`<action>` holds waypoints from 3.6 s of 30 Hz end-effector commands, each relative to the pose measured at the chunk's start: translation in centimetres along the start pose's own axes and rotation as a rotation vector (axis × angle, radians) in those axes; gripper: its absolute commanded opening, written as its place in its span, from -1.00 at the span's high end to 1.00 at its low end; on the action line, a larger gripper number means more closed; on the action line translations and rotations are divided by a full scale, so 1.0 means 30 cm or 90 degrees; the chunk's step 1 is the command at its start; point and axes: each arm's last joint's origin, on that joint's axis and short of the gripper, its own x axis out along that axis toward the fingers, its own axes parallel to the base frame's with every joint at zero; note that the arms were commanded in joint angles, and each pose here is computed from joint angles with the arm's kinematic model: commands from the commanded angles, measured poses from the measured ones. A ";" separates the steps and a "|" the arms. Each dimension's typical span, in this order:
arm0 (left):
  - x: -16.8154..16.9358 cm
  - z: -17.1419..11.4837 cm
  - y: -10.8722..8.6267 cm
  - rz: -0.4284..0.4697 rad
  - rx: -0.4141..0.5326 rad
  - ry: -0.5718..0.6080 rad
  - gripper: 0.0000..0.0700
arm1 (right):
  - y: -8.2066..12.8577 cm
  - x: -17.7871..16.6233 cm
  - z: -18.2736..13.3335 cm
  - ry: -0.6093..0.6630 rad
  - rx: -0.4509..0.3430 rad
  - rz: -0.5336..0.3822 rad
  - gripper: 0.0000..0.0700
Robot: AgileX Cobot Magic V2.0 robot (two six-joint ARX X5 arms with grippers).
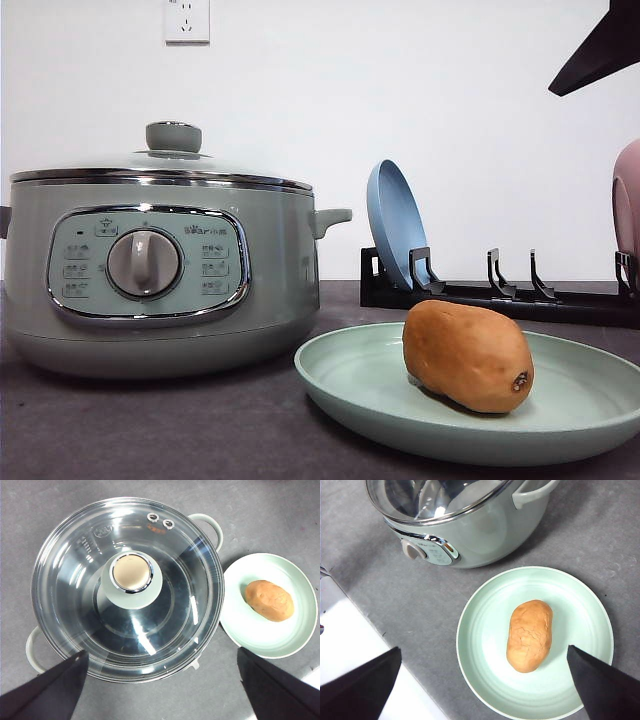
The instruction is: Transfer potato from steamer to green plate
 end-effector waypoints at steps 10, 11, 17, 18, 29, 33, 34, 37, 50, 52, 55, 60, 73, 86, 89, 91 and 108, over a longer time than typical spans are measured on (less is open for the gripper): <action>-0.010 0.014 -0.006 -0.005 -0.004 -0.014 0.41 | 0.005 -0.001 0.010 -0.001 0.003 0.005 0.09; -0.010 0.014 -0.006 -0.005 -0.004 -0.015 0.68 | 0.005 -0.001 0.010 -0.001 0.003 0.005 0.47; -0.010 0.017 -0.005 -0.005 -0.004 -0.021 1.00 | 0.005 -0.001 0.011 -0.002 -0.001 0.004 1.00; -0.010 0.018 -0.005 -0.005 -0.003 -0.022 1.00 | 0.005 -0.001 0.011 -0.003 -0.001 0.004 1.00; -0.010 0.018 -0.005 -0.005 -0.003 -0.022 1.00 | 0.006 -0.001 0.023 -0.024 -0.010 0.005 1.00; -0.010 0.018 -0.005 -0.005 -0.003 -0.022 1.00 | 0.006 -0.001 0.023 -0.024 -0.010 0.005 1.00; -0.010 0.018 -0.005 -0.005 -0.003 -0.022 1.00 | 0.006 -0.001 0.023 -0.024 -0.010 0.005 1.00; -0.010 0.018 -0.005 -0.005 -0.003 -0.022 1.00 | 0.006 -0.001 0.023 -0.024 -0.010 0.005 1.00; -0.321 -0.044 0.082 0.170 0.034 -0.502 1.00 | 0.006 -0.001 0.023 -0.024 -0.010 0.005 1.00; -0.343 -0.094 0.098 0.212 0.026 -0.559 1.00 | 0.006 -0.001 0.023 -0.024 -0.010 0.005 1.00; -0.341 -0.187 0.122 0.286 0.005 -0.613 1.00 | 0.006 -0.001 0.023 -0.024 -0.010 0.005 1.00; -0.260 -0.355 0.150 0.419 -0.046 -0.656 1.00 | 0.006 -0.001 0.023 -0.024 -0.010 0.005 1.00; 0.111 -0.717 0.175 0.488 -0.100 -0.596 1.00 | 0.006 -0.001 0.023 -0.024 -0.010 0.005 1.00; 0.356 -0.892 0.198 0.471 -0.119 -0.520 1.00 | 0.006 -0.001 0.023 -0.024 -0.010 0.005 1.00; 0.381 -0.911 0.200 0.470 -0.120 -0.514 1.00 | 0.006 -0.001 0.023 -0.024 -0.010 0.005 1.00; 0.397 -0.921 0.202 0.469 -0.121 -0.510 1.00 | 0.006 -0.001 0.023 -0.024 -0.010 0.005 1.00; 0.482 -0.976 0.212 0.453 -0.140 -0.458 1.00 | 0.006 -0.001 0.023 -0.024 -0.010 0.005 1.00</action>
